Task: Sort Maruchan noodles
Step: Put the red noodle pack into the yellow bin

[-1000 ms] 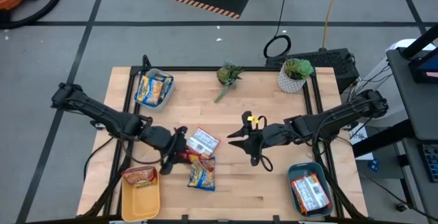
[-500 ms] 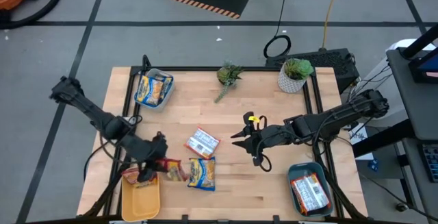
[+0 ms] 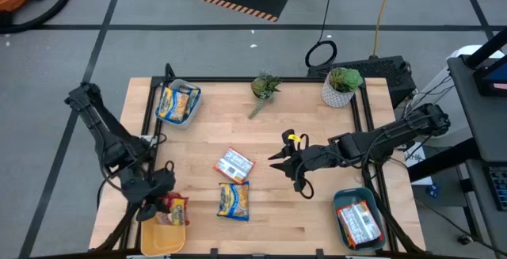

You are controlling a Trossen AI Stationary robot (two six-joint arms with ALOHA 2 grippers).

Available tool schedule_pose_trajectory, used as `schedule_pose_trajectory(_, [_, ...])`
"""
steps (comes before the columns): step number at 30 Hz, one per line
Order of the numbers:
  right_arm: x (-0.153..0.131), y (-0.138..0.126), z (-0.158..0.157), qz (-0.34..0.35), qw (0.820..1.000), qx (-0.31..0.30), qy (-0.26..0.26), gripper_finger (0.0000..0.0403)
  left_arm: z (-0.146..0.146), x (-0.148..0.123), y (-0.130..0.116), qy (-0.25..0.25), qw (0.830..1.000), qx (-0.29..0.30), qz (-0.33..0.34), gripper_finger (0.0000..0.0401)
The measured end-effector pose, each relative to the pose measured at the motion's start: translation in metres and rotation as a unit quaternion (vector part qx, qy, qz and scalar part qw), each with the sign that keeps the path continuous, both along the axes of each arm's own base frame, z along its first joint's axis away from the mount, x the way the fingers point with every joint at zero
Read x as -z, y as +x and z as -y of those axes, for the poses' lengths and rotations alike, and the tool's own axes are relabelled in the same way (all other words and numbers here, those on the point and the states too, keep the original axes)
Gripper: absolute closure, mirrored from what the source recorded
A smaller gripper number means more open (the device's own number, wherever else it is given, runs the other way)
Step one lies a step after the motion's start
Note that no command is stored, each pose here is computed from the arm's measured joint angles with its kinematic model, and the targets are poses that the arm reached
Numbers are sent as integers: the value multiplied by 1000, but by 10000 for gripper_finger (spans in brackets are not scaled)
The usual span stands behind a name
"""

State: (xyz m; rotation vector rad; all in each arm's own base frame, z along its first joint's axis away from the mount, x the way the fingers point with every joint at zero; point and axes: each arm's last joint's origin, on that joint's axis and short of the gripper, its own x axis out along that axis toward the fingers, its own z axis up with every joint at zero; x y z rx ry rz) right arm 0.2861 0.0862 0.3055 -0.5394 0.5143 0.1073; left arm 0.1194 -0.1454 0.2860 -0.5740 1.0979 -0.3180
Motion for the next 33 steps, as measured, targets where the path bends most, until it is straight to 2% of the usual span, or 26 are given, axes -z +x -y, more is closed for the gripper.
schedule_pose_trajectory(8, [0,0,0,0,1000,4,8,309,17,8,-16,17,999,-13,-23,274])
schedule_pose_trajectory(13, [0,0,0,0,1000,6,11,309,23,18,-20,49,996,-43,-54,274])
schedule_pose_trajectory(19, [0,0,0,1,1000,11,19,309,29,32,-23,87,989,-68,-98,274])
schedule_pose_trajectory(33, [0,0,0,1,1000,13,23,309,48,53,-22,130,980,-94,-118,274])
